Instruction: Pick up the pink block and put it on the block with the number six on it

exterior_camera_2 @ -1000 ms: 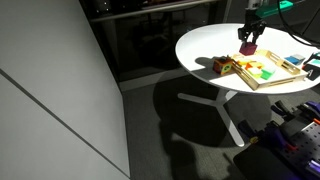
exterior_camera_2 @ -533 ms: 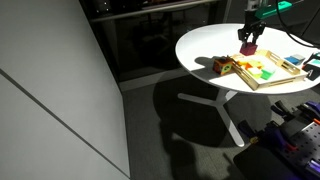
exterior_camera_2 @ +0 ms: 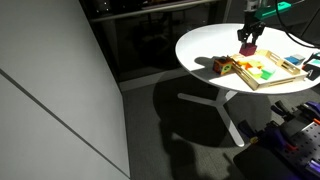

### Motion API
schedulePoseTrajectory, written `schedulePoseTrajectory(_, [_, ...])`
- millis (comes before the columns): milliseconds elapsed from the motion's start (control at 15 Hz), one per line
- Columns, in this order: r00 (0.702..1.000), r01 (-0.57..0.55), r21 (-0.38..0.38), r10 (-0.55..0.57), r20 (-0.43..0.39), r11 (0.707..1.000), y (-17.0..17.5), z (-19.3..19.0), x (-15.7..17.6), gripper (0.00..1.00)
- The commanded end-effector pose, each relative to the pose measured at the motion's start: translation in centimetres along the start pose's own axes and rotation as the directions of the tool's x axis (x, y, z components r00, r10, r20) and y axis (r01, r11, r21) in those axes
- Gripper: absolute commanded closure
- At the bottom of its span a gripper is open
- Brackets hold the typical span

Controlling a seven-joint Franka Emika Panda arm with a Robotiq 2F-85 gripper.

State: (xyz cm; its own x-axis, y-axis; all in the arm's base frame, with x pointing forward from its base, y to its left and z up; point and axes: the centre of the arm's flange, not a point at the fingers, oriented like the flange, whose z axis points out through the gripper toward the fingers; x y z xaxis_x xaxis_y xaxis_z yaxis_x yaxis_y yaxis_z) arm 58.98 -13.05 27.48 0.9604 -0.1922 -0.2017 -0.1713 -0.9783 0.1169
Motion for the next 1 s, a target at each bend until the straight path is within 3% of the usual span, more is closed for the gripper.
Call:
schedulePoseTrajectory(0, [1.0,0.012,-0.002,-0.012,-0.01,1.0,-0.8,-0.6,0.9,0.7])
schedulePoseTrajectory(933, [0.996,0.083,-0.039,-0.082,0.026,0.996,-6.7,0.3,4.8,0.7])
